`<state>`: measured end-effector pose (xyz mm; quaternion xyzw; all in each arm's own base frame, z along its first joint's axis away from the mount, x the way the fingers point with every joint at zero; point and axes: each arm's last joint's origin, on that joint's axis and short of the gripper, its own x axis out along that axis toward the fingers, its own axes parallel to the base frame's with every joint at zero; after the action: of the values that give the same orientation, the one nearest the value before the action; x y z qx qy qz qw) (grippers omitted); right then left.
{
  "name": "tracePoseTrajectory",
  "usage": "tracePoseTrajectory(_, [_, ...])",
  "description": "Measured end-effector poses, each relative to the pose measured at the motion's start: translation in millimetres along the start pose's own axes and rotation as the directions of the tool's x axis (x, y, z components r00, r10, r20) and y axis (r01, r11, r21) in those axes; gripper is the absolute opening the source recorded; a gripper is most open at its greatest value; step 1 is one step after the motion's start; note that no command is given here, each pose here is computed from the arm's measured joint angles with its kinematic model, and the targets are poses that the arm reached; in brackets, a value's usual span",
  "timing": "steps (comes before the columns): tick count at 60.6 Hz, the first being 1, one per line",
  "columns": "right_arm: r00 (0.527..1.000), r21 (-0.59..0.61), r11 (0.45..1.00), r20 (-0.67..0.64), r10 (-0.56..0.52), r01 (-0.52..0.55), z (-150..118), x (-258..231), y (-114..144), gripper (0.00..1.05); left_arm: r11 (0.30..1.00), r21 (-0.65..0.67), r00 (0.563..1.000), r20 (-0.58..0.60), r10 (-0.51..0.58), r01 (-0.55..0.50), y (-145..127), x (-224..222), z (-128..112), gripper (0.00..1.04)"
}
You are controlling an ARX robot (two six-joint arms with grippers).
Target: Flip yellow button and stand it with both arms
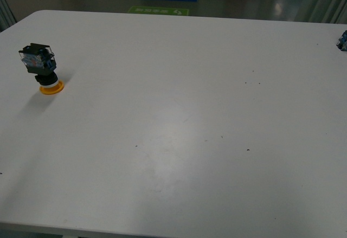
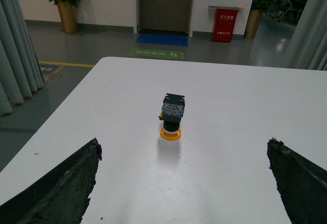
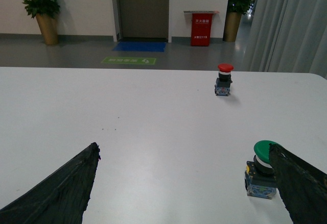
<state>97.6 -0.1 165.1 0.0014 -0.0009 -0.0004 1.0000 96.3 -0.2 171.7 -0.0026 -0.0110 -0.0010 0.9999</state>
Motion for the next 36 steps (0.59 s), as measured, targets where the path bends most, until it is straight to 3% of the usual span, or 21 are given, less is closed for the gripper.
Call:
tracePoseTrajectory(22, [1.0, 0.0, 1.0, 0.0, 0.0, 0.0, 0.0, 0.0, 0.0, 0.97, 1.0, 0.0, 1.0, 0.0, 0.0, 0.0, 0.0, 0.0, 0.0, 0.98])
tracePoseTrajectory(24, [1.0, 0.0, 1.0, 0.0, 0.0, 0.0, 0.0, 0.0, 0.0, 0.97, 0.999, -0.033, 0.996, -0.089, 0.004, -0.007, -0.6, 0.5, -1.4, 0.98])
tracePoseTrajectory(26, [1.0, 0.0, 1.0, 0.0, 0.0, 0.0, 0.0, 0.0, 0.0, 0.97, 0.997, -0.082, 0.958, -0.286, -0.019, -0.005, -2.4, 1.1, -1.4, 0.98])
tracePoseTrajectory(29, [1.0, 0.0, 1.0, 0.001, 0.0, 0.0, 0.1, 0.0, 0.0, 0.97, 0.994, -0.112, 0.898, -0.436, -0.056, 0.007, -3.0, 3.1, -2.6, 0.98])
tracePoseTrajectory(36, [1.0, 0.0, 1.0, 0.001, 0.0, 0.0, 0.1, 0.0, 0.0, 0.97, 0.987, -0.149, 0.889, -0.441, -0.12, 0.059, 4.1, 17.5, 10.0, 0.98])
